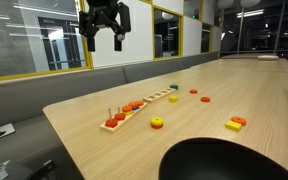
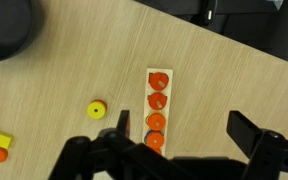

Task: Remove the stacked orange and yellow rings from the wooden board and place them on the table

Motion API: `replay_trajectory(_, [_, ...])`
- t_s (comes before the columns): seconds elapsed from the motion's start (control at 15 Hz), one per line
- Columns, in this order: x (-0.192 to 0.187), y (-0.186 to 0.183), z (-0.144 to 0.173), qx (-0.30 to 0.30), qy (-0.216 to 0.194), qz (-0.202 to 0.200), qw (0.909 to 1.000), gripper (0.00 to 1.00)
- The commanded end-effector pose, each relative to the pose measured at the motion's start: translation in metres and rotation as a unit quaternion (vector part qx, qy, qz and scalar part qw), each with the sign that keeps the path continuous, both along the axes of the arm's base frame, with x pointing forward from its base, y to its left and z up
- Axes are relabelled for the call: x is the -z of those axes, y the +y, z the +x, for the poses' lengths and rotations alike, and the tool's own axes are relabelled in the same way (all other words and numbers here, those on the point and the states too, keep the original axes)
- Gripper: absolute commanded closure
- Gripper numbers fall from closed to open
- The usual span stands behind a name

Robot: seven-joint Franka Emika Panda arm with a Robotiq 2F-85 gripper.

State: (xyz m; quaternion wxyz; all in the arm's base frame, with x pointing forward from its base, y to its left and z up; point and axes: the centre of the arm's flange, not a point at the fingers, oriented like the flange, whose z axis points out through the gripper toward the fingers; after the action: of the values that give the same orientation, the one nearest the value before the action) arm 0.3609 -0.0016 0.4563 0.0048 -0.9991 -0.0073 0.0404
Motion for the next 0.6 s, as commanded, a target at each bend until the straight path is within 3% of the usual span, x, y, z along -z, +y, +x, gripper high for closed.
replay_trajectory(0.0, [0.036, -0.007, 0.018, -0.03, -0.019, 0.019, 0.9992, 0.0])
replay_trajectory(0.53, [0.101, -0.006, 0.037, -0.111, -0.014, 0.033, 0.9932, 0.0])
